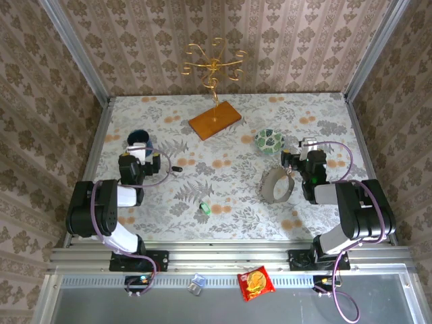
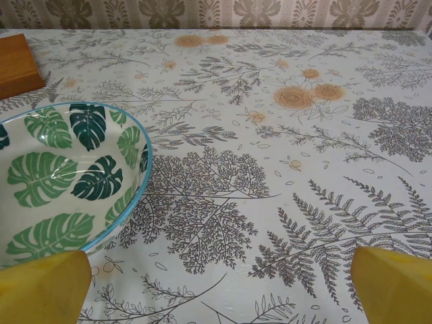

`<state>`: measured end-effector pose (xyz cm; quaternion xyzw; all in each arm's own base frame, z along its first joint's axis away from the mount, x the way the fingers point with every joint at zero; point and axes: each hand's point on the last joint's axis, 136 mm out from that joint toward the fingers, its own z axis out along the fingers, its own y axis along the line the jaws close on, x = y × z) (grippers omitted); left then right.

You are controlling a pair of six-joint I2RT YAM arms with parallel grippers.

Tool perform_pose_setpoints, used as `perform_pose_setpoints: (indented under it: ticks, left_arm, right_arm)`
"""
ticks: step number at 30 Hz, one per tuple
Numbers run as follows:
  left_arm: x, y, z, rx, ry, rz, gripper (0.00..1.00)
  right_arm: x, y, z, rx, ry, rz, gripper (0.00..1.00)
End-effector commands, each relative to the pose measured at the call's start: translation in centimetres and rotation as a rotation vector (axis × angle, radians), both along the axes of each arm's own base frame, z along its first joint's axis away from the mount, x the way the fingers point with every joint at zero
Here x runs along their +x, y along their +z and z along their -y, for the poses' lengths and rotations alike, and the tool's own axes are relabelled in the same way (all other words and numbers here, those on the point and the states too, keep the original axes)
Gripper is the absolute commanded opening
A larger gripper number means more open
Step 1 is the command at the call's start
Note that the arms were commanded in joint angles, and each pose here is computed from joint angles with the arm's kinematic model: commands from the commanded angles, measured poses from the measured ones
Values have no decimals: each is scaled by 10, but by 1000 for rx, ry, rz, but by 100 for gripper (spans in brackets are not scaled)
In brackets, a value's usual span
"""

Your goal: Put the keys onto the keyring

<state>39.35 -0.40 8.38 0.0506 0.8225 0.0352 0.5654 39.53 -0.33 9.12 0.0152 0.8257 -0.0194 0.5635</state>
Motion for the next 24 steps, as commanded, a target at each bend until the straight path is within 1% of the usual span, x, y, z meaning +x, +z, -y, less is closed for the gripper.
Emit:
perform_pose_setpoints:
  ticks: [1,24]
  left_arm:
    - [7,12,3,-11,-19,33,100]
    - [7,12,1,-12,-5,31,100]
  right_arm:
    - [6,5,-1,22,2,12,100]
    - [5,5,-1,24,3,13,100]
